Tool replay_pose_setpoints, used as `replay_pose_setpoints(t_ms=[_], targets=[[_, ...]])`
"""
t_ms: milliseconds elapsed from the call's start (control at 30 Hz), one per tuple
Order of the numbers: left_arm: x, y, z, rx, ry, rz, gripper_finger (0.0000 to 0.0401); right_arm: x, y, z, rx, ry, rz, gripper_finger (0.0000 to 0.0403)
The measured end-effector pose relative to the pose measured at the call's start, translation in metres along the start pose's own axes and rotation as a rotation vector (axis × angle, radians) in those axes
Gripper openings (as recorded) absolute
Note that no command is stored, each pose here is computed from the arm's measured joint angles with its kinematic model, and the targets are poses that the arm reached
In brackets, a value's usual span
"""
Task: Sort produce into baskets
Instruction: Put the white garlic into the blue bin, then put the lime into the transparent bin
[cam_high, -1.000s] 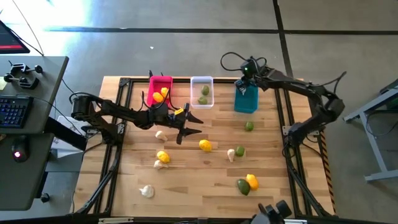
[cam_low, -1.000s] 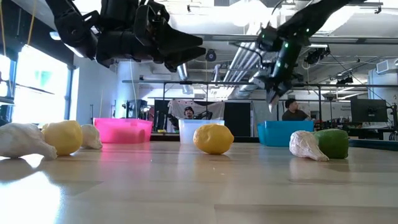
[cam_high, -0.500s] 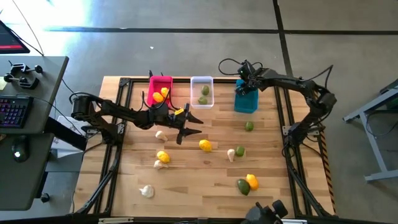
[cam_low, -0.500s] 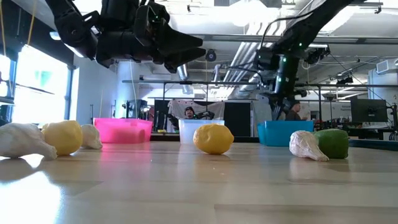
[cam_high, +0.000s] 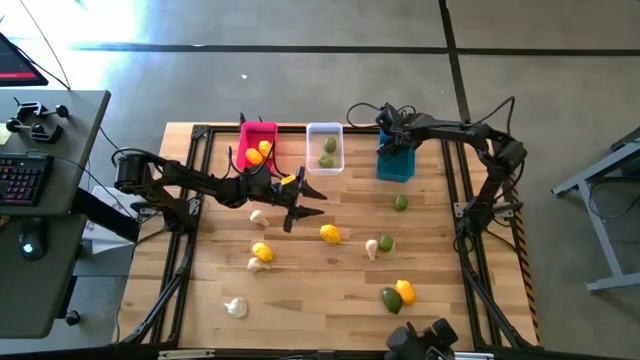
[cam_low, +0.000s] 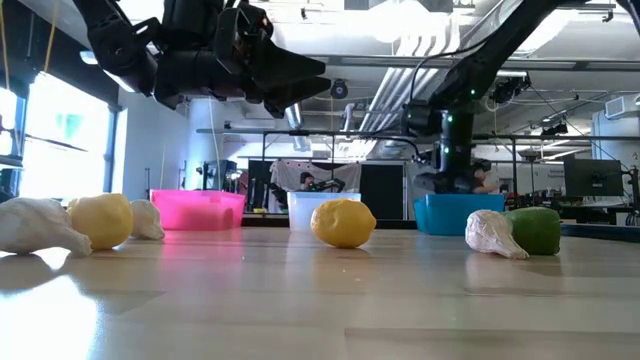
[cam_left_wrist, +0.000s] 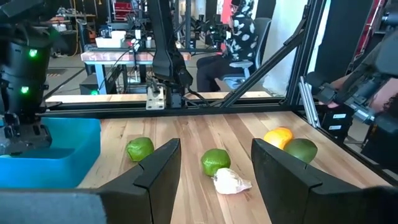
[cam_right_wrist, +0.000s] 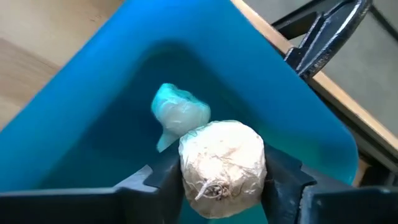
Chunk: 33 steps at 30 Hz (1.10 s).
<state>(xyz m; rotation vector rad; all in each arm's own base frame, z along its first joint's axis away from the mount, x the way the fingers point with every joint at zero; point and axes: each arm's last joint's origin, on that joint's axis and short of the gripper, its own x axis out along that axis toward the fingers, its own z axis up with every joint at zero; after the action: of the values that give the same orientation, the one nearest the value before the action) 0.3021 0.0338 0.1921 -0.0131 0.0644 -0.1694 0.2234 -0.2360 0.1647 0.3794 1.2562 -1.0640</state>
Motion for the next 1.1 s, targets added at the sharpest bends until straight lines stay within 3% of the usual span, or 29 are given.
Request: replay_pose_setpoints(t_ms=[433, 567, 733, 933, 1000, 1100], targets=[[0.0, 0.0, 0.0, -0.001, 0.005, -0.001, 0.0184, -0.008, 0.0, 0.001, -0.002, -0.034, -0.019, 0.0237], [0.0, 0.0, -0.001, -0.003, 0.011, -0.002, 0.0184, -0.021, 0.009, 0.001, -0.061, -0.073, 0.001, 0.0237], [0.0, 0.0, -0.003, -0.008, 0.03, -0.003, 0.0184, -0.052, 0.019, 0.001, -0.09, -0.205, -0.059, 0.0174], [0.0, 0.0, -0.003, -0.002, 0.032, -0.003, 0.0168, -0.066, 0.03, -0.004, -0.06, -0.414, 0.004, 0.0025], [0.0, 0.0, -0.003, -0.002, 0.031, -0.003, 0.016, -0.061, 0.035, -0.011, -0.056, -0.476, 0.051, 0.0011], [0.0, 0.0, -0.003, -0.003, 0.032, -0.003, 0.0148, -0.054, 0.042, -0.025, -0.04, -0.55, 0.122, 0.0021]])
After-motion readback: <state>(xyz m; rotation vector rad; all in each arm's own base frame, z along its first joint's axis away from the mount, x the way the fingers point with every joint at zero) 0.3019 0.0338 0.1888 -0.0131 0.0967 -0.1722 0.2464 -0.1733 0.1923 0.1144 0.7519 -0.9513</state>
